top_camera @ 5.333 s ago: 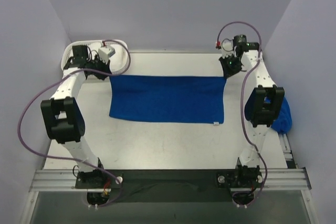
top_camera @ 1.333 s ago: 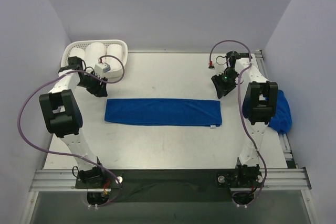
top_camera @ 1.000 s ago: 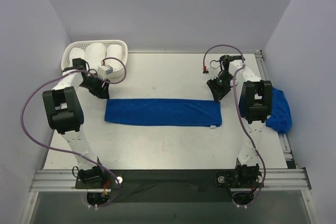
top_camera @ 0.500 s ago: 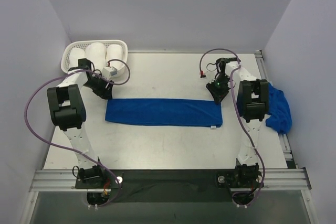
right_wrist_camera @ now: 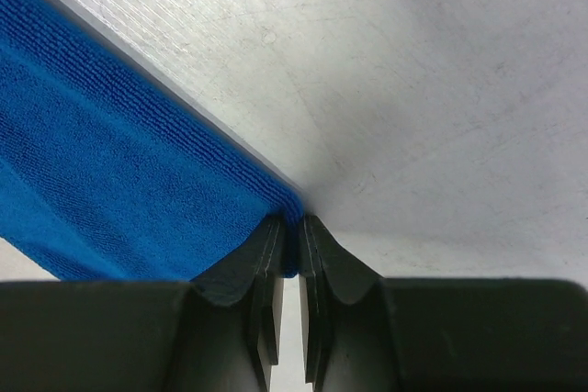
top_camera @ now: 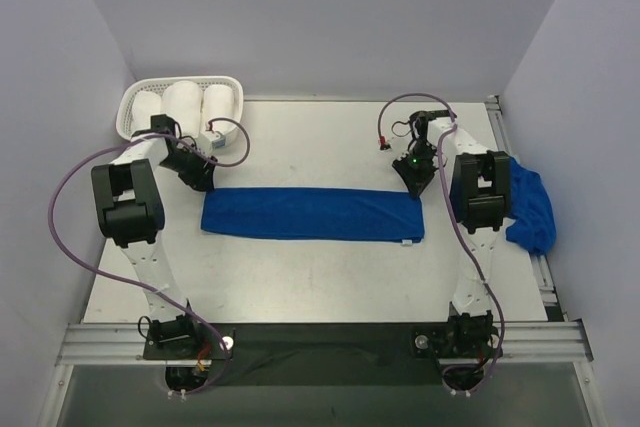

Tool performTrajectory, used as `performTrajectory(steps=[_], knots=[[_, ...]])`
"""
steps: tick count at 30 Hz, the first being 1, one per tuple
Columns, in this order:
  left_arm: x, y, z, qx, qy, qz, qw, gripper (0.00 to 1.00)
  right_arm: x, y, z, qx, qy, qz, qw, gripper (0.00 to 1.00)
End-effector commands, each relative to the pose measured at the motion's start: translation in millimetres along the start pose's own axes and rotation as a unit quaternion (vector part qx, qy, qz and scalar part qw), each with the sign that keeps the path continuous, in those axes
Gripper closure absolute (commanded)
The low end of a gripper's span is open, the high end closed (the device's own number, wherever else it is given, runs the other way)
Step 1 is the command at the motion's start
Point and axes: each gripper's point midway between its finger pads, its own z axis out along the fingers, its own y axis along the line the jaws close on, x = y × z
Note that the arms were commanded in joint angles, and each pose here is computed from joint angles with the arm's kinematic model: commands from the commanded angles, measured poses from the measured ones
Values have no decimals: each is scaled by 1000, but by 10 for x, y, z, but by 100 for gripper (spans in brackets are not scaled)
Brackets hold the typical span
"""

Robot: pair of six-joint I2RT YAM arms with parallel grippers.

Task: Roll the towels
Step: Fold the towel

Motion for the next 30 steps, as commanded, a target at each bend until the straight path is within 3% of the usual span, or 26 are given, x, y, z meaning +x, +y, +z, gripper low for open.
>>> performTrajectory(steps=[1, 3, 4, 6, 7, 11, 30], knots=[[149, -181, 102, 42, 10, 11, 999, 50, 148, 29, 8, -2, 34, -9, 999, 89], [183, -223, 109, 50, 13, 12, 999, 57, 156, 23, 6, -2, 35, -10, 999, 92], [189, -228, 109, 50, 13, 14, 999, 69, 157, 26, 15, -2, 36, -11, 999, 94], [204, -233, 114, 51, 14, 19, 998, 75, 153, 22, 12, -2, 35, -12, 999, 98], [201, -235, 107, 50, 14, 19, 998, 83, 154, 21, 12, -1, 36, -11, 999, 100], [112, -182, 62, 40, 6, 15, 999, 100, 120, -2, -31, 5, 29, -8, 1000, 100], [-643, -231, -898, -33, -113, 31, 993, 100, -15, -139, -963, 84, -74, 3, 994, 100]])
